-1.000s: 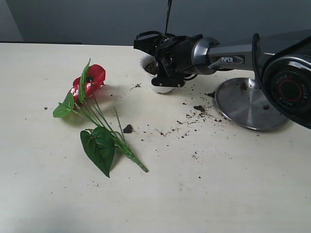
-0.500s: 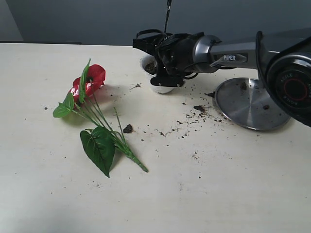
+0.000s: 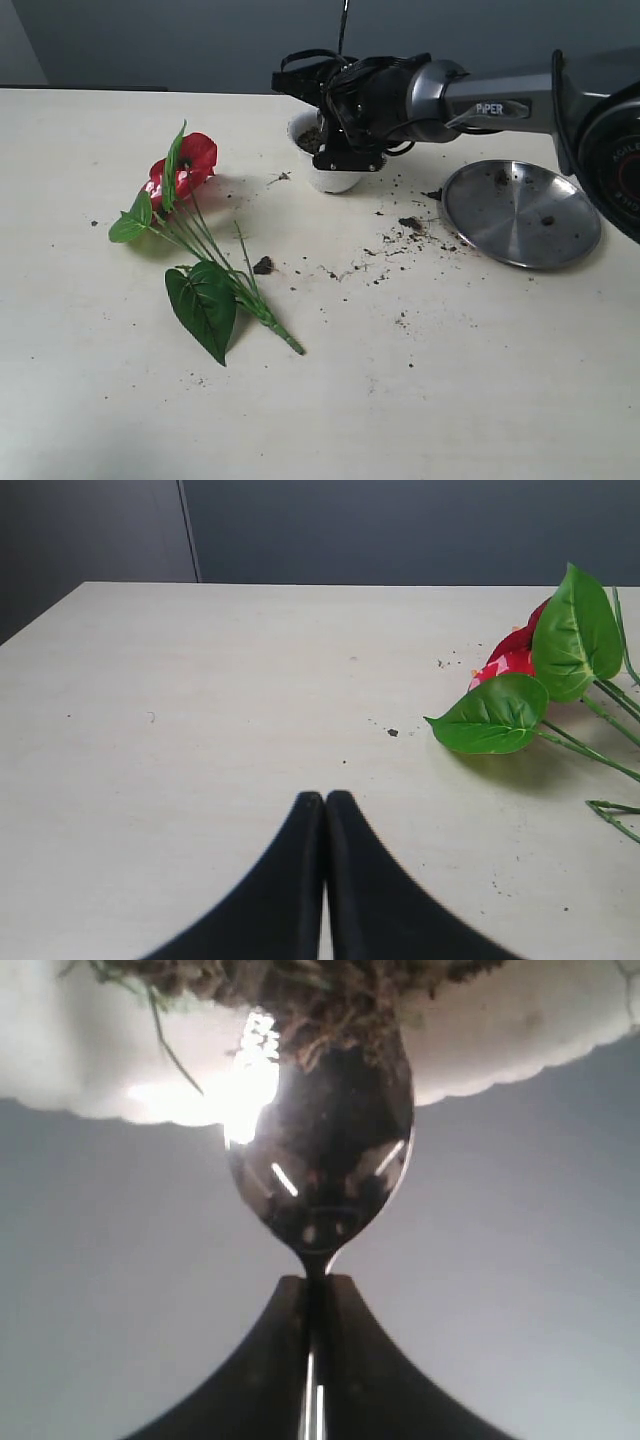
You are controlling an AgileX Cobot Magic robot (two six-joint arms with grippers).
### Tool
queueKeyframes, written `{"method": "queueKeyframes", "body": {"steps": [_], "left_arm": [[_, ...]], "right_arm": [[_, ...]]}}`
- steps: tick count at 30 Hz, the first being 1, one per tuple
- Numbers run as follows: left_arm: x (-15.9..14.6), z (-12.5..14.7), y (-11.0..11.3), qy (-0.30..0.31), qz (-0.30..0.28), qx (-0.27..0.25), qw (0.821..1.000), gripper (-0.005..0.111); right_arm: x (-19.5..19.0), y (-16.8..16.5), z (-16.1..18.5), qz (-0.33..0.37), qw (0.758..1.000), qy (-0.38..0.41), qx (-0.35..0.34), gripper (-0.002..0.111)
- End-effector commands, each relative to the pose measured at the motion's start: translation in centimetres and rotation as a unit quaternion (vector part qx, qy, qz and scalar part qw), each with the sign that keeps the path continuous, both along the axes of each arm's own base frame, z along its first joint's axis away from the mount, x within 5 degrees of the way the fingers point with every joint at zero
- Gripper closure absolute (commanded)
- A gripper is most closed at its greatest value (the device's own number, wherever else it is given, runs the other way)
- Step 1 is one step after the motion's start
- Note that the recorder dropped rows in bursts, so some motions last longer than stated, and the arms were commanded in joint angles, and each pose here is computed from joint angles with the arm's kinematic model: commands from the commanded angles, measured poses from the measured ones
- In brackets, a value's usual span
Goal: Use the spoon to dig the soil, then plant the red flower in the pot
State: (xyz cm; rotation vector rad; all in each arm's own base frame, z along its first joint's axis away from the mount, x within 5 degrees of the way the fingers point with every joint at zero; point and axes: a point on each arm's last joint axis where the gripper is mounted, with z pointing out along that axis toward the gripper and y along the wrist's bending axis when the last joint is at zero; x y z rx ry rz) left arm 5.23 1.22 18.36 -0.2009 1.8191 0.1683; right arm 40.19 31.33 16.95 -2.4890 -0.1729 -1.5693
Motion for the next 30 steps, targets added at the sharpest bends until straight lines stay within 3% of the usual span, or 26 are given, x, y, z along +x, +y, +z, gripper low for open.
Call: {"method": "queueKeyframes", "body": {"steps": [1, 19, 30], "left_arm": [[0.0, 0.0, 0.0, -0.005, -0.001, 0.000, 1.000, 0.106], [0.0, 0.0, 0.0, -0.005, -0.001, 0.000, 1.000, 0.106], [0.0, 0.0, 0.0, -0.005, -0.001, 0.000, 1.000, 0.106]], "right_arm": [[0.1, -0.2, 1.0, 0.005, 1.000, -0.021, -0.014, 0.109], [1.7, -0.6, 0.9, 0.005, 1.000, -0.028, -0.007, 0.109], [2.1, -0.4, -0.9, 0.012, 1.000, -0.012, -0.013, 0.109]]}}
